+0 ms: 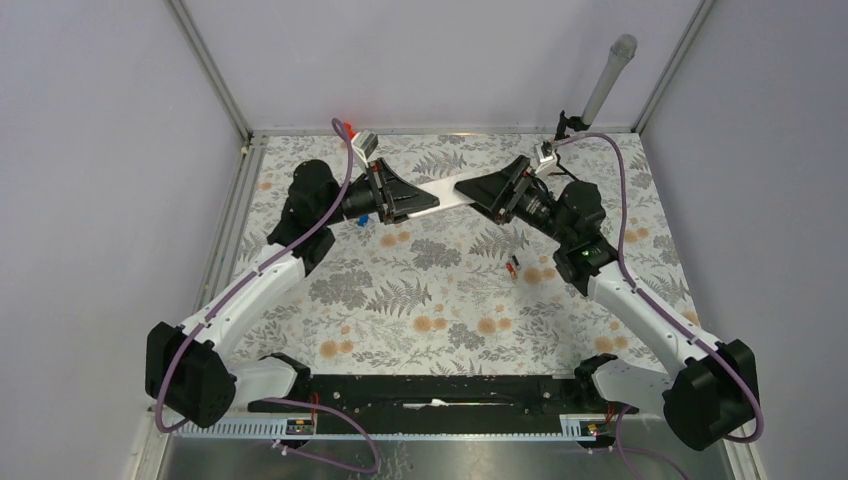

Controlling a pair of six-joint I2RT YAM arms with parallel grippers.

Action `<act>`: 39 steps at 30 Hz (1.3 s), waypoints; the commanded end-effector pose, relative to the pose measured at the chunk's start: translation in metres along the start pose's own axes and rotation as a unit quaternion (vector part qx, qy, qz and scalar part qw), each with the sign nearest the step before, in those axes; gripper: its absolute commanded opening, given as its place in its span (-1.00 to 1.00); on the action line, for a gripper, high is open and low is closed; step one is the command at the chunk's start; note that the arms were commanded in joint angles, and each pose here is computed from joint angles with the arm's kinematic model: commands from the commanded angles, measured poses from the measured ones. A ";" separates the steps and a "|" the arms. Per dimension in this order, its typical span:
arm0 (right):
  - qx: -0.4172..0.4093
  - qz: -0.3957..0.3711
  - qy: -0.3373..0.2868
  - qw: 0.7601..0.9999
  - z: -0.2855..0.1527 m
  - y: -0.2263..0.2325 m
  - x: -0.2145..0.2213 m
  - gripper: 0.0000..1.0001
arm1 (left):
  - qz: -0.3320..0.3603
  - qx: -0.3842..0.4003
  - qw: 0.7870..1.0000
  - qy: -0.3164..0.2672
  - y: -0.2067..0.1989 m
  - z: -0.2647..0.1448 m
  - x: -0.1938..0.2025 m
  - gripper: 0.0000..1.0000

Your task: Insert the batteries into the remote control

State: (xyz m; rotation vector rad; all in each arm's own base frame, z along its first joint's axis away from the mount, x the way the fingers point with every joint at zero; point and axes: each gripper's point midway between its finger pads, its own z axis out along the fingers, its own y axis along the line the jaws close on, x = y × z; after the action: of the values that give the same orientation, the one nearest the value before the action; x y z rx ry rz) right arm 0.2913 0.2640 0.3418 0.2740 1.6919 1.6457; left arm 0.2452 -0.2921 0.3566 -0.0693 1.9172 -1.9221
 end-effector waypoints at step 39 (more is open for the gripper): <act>-0.116 -0.125 0.223 0.960 -0.019 0.036 0.047 -0.26 | 0.129 0.058 0.980 0.140 -0.048 -0.035 0.014 -1.00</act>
State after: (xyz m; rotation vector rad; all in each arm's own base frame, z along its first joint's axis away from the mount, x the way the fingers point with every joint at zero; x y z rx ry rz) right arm 0.2427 0.2837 0.3500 -0.3172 1.7668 1.7812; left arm 0.2129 -0.2683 0.3598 0.3660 2.0107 -1.9484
